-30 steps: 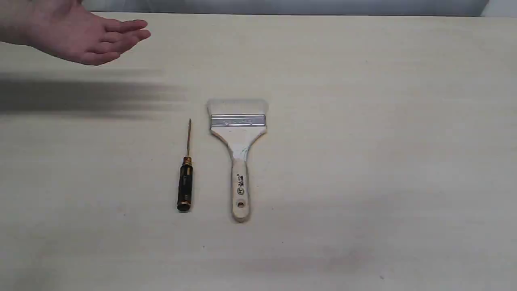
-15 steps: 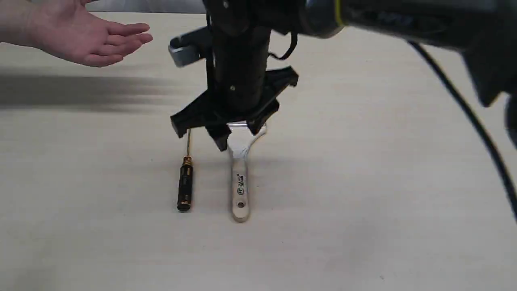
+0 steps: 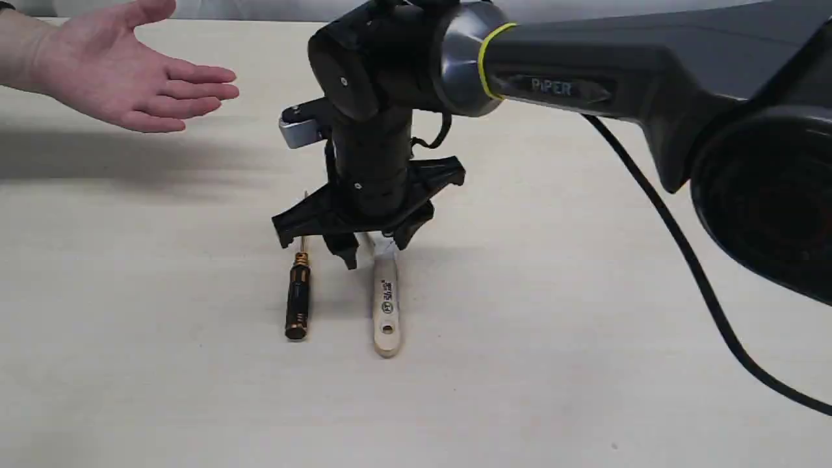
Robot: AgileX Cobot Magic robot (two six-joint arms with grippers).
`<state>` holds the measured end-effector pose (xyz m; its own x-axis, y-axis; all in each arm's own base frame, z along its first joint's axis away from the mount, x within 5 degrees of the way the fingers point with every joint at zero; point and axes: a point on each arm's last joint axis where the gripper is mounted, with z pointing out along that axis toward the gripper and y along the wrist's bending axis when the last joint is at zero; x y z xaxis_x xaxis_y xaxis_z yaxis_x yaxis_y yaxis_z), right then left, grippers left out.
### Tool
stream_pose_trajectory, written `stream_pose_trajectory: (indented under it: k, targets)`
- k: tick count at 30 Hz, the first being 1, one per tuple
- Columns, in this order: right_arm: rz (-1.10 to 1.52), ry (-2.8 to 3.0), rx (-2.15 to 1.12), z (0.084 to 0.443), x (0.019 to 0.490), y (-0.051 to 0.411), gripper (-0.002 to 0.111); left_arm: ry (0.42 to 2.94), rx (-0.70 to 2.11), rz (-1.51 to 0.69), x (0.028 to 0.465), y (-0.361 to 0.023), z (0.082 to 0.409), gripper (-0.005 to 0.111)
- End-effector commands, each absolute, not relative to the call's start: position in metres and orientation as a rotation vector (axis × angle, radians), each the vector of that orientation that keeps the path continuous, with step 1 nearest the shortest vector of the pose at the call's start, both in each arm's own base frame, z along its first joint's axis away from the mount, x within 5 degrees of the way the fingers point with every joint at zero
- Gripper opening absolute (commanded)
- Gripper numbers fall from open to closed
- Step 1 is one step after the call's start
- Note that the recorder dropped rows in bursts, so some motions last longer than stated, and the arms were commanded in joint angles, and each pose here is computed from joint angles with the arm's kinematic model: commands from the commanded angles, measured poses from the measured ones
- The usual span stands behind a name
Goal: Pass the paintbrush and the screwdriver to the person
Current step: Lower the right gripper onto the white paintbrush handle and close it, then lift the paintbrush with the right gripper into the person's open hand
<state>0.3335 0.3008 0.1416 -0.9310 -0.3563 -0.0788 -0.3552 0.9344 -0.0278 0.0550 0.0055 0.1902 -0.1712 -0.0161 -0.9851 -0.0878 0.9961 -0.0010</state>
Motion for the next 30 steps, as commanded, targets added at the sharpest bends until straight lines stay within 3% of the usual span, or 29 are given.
stream_pose_trajectory:
  k: [1,12,14,19,21,26,30]
  targets:
    - [-0.053,3.005,-0.512,0.139,0.335,0.3,0.053,1.731,-0.074,0.056,0.055,0.005,0.191,0.0]
    - [-0.11,3.067,-0.456,0.105,0.336,0.3,0.052,1.734,-0.077,0.053,0.055,0.005,0.19,0.0]
    - [-0.101,3.06,-0.456,0.104,0.337,0.301,0.044,1.734,-0.077,0.053,0.055,0.005,0.19,0.0]
    - [-0.11,3.002,-0.522,0.106,0.342,0.302,0.006,1.734,-0.077,0.053,0.055,0.005,0.19,0.0]
    - [-0.114,2.976,-0.533,0.108,0.344,0.302,0.004,1.734,-0.077,0.053,0.055,0.005,0.19,0.0]
    - [-0.025,2.881,-0.589,0.14,0.345,0.31,0.004,1.734,-0.077,0.053,0.055,0.005,0.19,0.0]
    - [0.087,2.728,-0.661,0.205,0.336,0.321,0.004,1.734,-0.077,0.053,0.055,0.005,0.19,0.0]
